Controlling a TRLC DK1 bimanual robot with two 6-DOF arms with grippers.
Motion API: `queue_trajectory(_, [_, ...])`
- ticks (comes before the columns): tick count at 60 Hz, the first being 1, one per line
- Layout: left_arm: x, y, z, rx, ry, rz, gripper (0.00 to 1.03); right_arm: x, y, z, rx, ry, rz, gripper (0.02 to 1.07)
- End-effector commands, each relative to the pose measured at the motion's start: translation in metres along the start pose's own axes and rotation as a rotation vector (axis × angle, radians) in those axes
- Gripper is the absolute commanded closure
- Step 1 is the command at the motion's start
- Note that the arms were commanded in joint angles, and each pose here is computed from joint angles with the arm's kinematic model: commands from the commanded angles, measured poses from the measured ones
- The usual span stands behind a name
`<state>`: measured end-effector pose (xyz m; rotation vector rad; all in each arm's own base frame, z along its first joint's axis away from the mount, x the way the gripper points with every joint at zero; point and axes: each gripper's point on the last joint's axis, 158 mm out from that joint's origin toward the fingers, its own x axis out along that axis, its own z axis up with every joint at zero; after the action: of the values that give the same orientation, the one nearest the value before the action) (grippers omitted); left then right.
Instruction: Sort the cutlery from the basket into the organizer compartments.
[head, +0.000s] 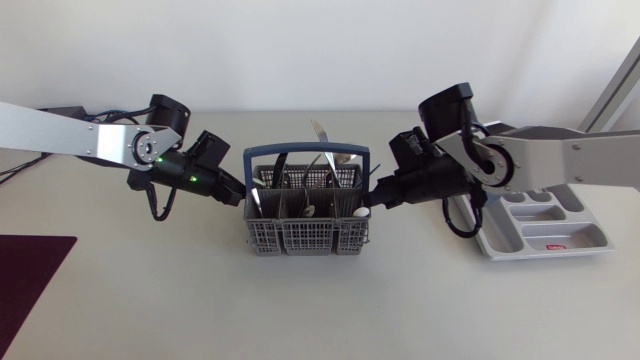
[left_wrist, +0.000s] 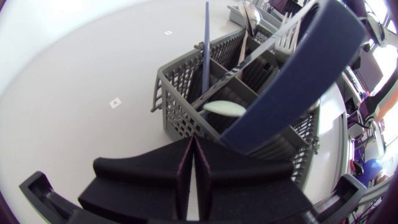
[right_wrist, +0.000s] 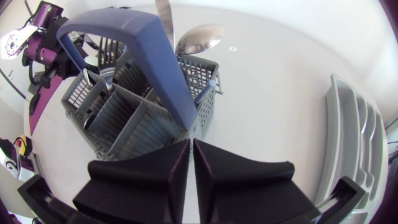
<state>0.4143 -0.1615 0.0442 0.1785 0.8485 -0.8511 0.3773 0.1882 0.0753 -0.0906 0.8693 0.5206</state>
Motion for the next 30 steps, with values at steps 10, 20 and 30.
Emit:
queue_trajectory(10, [-0.058, -0.002, 0.002, 0.081, -0.088, 0.076, 0.95, -0.039, 0.001, -0.015, -0.035, -0.055, -0.025, 0.59])
queue_trajectory(20, [-0.083, -0.024, 0.004, 0.135, -0.130, 0.100, 0.92, -0.062, 0.007, -0.023, -0.079, -0.083, -0.024, 0.35])
queue_trajectory(30, [-0.091, -0.063, 0.013, 0.204, -0.128, 0.065, 0.88, -0.073, 0.012, -0.034, -0.098, -0.085, -0.017, 0.21])
